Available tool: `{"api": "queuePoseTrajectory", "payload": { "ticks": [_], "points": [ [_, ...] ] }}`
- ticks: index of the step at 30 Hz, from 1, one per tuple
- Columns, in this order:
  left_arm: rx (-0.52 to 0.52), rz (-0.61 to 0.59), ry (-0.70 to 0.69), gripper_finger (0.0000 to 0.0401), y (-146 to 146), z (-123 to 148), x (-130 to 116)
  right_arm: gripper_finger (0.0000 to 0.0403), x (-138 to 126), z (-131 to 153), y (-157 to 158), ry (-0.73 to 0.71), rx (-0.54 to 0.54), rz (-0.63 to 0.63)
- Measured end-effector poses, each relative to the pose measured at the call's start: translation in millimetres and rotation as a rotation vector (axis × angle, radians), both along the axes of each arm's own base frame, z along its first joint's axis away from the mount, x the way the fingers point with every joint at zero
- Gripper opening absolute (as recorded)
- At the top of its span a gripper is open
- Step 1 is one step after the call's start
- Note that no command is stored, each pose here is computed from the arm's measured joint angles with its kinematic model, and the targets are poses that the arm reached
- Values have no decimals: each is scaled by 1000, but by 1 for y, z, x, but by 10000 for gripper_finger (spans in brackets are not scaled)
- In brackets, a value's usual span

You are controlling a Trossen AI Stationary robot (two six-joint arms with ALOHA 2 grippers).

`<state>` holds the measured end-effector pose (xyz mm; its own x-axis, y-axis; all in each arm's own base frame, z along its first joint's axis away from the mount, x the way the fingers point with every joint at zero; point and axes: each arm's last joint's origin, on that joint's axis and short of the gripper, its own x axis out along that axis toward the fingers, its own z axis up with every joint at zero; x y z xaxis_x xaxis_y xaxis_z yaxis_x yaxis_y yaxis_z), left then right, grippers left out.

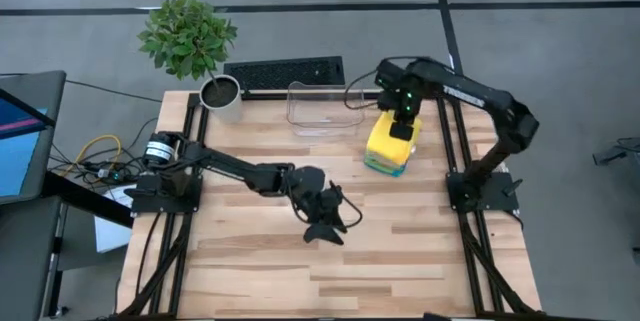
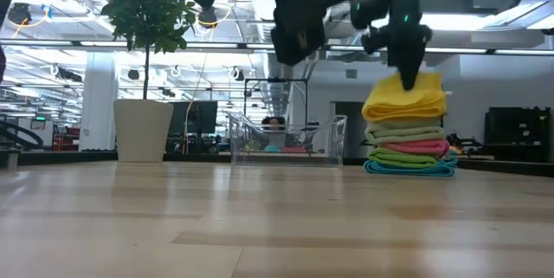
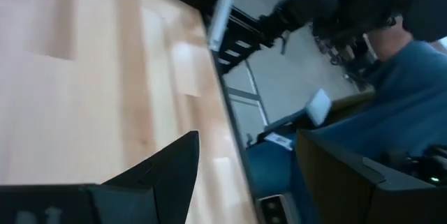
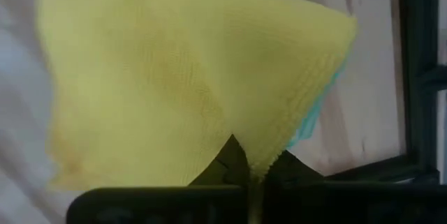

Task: Fold microfiber towels
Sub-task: Stack the yellow microfiber towel on top of the light green microfiber towel, then put the folded stacked microfiber towels into the transparent bin

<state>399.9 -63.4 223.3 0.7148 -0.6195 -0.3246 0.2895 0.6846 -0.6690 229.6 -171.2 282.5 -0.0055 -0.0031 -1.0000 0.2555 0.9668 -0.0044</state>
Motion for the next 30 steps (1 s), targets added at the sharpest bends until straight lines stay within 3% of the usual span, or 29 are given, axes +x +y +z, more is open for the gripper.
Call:
{"api": "queuePoseTrajectory", "payload": {
  "ticks": [8, 14, 23, 27, 30],
  "points": [
    [39, 20, -1, 230, 28, -3, 2, 43, 8, -54, -43, 108, 89, -77],
    [39, -10, -22, 230, 42, -3, 2, 114, 5, -63, -54, 151, 60, -96],
    [69, 41, -45, 230, 65, -3, 2, 255, -19, -15, -56, -40, -91, -217],
    [69, 71, -57, 230, 78, -2, 3, 271, -36, 11, -58, -150, -182, -364],
    [73, 93, -67, 230, 88, -1, 3, 271, -40, 13, -68, -202, -229, -402]
  ]
}}
